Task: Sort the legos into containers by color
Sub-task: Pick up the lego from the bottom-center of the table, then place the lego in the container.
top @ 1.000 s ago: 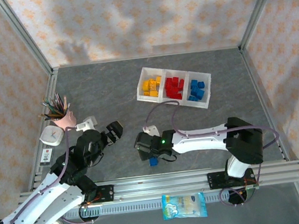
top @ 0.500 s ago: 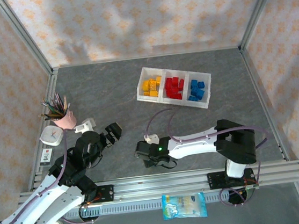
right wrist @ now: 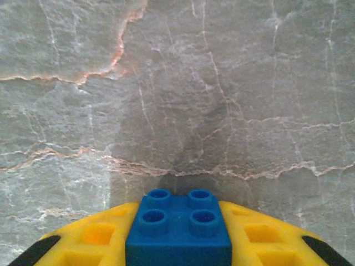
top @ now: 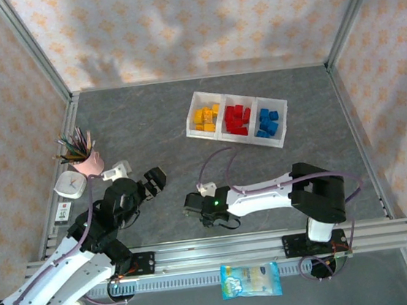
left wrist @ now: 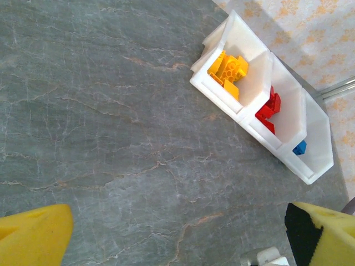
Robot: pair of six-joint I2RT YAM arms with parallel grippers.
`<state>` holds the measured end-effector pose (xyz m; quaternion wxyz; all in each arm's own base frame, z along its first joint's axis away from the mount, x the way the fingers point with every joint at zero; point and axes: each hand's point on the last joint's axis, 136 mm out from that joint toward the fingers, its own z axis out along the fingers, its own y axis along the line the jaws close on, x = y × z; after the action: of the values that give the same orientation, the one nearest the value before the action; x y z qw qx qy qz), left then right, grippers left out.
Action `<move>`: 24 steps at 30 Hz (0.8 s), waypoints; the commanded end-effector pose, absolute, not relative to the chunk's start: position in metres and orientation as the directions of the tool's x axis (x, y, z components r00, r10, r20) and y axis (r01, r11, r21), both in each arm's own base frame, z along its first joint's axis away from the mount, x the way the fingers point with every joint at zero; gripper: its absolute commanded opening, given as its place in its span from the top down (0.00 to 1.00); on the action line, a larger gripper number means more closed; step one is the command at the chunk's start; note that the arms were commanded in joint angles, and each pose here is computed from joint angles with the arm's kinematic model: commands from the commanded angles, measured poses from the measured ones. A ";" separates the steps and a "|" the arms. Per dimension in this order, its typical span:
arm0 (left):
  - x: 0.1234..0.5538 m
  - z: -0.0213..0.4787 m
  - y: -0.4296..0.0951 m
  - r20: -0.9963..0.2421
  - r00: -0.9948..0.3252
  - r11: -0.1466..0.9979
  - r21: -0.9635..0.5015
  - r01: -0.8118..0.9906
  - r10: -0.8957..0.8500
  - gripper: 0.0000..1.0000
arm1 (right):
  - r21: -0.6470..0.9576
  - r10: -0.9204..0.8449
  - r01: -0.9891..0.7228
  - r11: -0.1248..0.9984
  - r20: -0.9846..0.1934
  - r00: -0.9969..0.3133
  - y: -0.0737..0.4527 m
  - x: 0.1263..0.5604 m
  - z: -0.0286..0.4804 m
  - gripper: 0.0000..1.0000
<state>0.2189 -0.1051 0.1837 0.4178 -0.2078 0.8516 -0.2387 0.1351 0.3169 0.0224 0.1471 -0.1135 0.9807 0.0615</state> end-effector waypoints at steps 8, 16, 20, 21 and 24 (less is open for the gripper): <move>0.242 0.216 -0.127 -0.677 -0.543 0.826 -0.561 -0.055 -0.497 0.01 | 0.107 -0.030 -0.101 0.989 -0.523 -0.852 0.274 0.237 0.108 0.68; 0.281 0.236 -0.162 -0.721 -0.525 0.831 -0.554 0.045 -0.452 0.01 | 0.117 0.145 0.090 0.989 -0.651 -0.745 0.190 0.345 0.163 0.68; 0.300 0.241 -0.179 -0.733 -0.517 0.827 -0.556 0.081 -0.443 0.01 | 0.132 0.231 0.193 0.972 -0.666 -0.709 0.147 0.388 0.171 0.68; 0.305 0.241 -0.184 -0.732 -0.520 0.825 -0.559 0.087 -0.441 0.01 | 0.145 0.254 0.213 0.966 -0.674 -0.694 0.136 0.399 0.172 0.67; 0.317 0.241 -0.194 -0.733 -0.526 0.824 -0.557 0.102 -0.430 0.01 | 0.175 0.325 0.283 0.943 -0.662 -0.675 0.106 0.426 0.164 0.67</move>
<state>0.3008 -0.1804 0.2113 0.4462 -0.1155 0.8522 -0.2477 0.4031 0.1204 0.1665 0.3608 0.1628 0.9177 0.0331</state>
